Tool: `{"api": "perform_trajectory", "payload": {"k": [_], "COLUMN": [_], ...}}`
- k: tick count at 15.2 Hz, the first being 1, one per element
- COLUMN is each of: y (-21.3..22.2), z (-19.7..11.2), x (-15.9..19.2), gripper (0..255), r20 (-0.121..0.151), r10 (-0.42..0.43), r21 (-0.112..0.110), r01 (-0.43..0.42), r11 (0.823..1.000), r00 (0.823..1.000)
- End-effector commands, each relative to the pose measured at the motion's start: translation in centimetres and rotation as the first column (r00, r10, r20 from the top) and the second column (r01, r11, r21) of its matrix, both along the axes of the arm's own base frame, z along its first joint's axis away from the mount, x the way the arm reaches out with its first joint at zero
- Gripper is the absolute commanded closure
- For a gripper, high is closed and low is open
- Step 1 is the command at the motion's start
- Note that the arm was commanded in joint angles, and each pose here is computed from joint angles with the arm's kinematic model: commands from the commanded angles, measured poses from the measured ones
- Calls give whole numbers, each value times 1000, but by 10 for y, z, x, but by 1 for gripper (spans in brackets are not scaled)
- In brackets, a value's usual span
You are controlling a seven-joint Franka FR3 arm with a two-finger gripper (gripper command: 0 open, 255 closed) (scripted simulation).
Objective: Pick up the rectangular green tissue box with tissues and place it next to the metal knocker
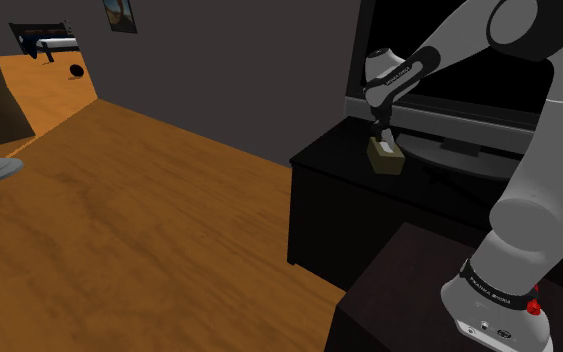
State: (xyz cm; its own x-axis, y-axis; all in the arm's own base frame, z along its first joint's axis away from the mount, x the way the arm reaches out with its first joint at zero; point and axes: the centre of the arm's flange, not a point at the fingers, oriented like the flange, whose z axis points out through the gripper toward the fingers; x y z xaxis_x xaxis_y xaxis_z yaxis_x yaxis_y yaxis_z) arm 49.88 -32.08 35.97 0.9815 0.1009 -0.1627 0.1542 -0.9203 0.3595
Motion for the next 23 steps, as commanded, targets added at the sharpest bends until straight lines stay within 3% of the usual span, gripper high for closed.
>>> {"api": "perform_trajectory", "payload": {"k": [1, 2, 3, 12, 23], "y": [0, 0, 0, 0, 0], "z": [0, 0, 0, 0, 58], "x": [0, 0, 0, 0, 0], "gripper": [0, 0, 255, 255, 255], "r20": [0, 0, 0, 0, 0], "r10": [0, 0, 0, 0, 0], "r21": [0, 0, 0, 0, 0], "r01": [0, 0, 0, 0, 0], "r11": [1000, 1000, 1000, 1000, 1000], "r00": [1000, 1000, 1000, 1000, 1000]}}
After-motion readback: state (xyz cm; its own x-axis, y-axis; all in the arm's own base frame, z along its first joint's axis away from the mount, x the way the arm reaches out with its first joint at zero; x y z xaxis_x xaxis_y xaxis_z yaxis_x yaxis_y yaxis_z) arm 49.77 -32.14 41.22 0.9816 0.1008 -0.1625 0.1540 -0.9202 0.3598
